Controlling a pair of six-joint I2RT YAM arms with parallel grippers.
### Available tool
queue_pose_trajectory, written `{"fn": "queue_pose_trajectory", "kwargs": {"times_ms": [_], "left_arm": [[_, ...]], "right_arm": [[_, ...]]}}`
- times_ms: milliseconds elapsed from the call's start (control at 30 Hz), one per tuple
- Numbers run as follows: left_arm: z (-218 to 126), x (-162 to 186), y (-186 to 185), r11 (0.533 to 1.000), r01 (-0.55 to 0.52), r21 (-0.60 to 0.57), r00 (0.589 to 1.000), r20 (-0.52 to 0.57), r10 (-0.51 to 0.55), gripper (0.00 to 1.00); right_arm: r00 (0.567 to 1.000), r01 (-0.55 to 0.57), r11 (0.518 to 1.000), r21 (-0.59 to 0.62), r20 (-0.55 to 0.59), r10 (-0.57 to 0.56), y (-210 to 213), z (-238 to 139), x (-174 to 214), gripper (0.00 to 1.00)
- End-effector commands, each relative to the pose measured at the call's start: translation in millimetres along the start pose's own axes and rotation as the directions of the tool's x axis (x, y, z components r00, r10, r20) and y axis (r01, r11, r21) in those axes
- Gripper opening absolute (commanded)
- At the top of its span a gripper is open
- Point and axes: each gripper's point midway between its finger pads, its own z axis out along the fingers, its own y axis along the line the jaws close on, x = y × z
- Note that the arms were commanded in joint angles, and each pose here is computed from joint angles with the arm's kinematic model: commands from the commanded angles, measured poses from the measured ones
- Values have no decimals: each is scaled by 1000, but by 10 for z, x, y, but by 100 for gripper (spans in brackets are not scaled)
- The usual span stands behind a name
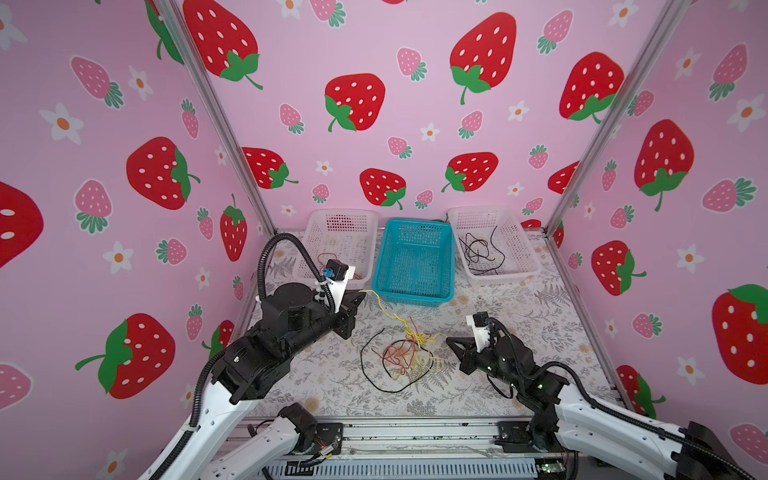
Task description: Untangle the cables
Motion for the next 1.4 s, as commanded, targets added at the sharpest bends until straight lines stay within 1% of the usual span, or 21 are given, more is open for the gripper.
{"fn": "queue_pose_trajectory", "kwargs": {"times_ms": [0,100,167,233,433,467,600,633,700,833,933,1133,1200,1267,1300,1333,1367], "left_arm": [[-40,-261,-72,999,22,47,993,119,-28,0],[43,-200,-113,997,38,74,995,89,-45,0],[77,-176,-165,994,43,103,996,76,-50,0],[103,-157,-176,993,48,108,996,65,-55,0],[179,-19,-162,995,40,88,999,5,-41,0],[194,3,-167,995,40,89,999,-4,-39,0],[245,63,-220,994,39,106,999,-25,-37,0],[262,70,-178,996,37,78,999,-26,-35,0],[292,86,-186,997,29,76,999,-32,-27,0],[323,102,-192,997,26,71,999,-38,-23,0],[314,87,-205,997,24,72,999,-33,-22,0],[306,77,-210,997,26,70,999,-26,-24,0],[289,57,-211,997,32,68,999,-14,-31,0],[274,43,-227,997,38,74,999,-5,-38,0],[274,51,-231,996,42,76,999,-6,-42,0],[271,52,-236,996,44,78,999,-6,-43,0],[265,54,-238,996,42,78,999,-5,-42,0]], "right_arm": [[995,71,997,-9,-63,-71,14,-53,81,31],[994,106,992,-67,-24,-107,189,-70,-107,51],[992,123,987,-102,-9,-125,298,-66,-204,59],[990,144,982,-124,16,-143,394,-63,-306,63],[976,192,971,-143,131,-173,607,-159,-691,67],[975,186,973,-140,145,-165,617,-173,-737,67],[973,184,961,-205,179,-148,790,-178,-828,68],[973,184,959,-215,180,-146,826,-151,-840,68],[973,190,953,-235,173,-151,924,-79,-856,68],[969,216,948,-234,170,-178,1084,37,-888,67],[974,205,944,-259,153,-169,1165,149,-816,67],[981,179,967,-181,109,-161,1090,383,-713,64],[986,150,981,-120,96,-139,980,454,-677,64],[987,136,986,-95,93,-128,935,499,-662,63],[988,126,989,-80,98,-118,911,513,-673,61],[988,124,990,-72,100,-117,900,522,-682,57],[987,124,990,-65,106,-117,896,528,-705,50]]}}
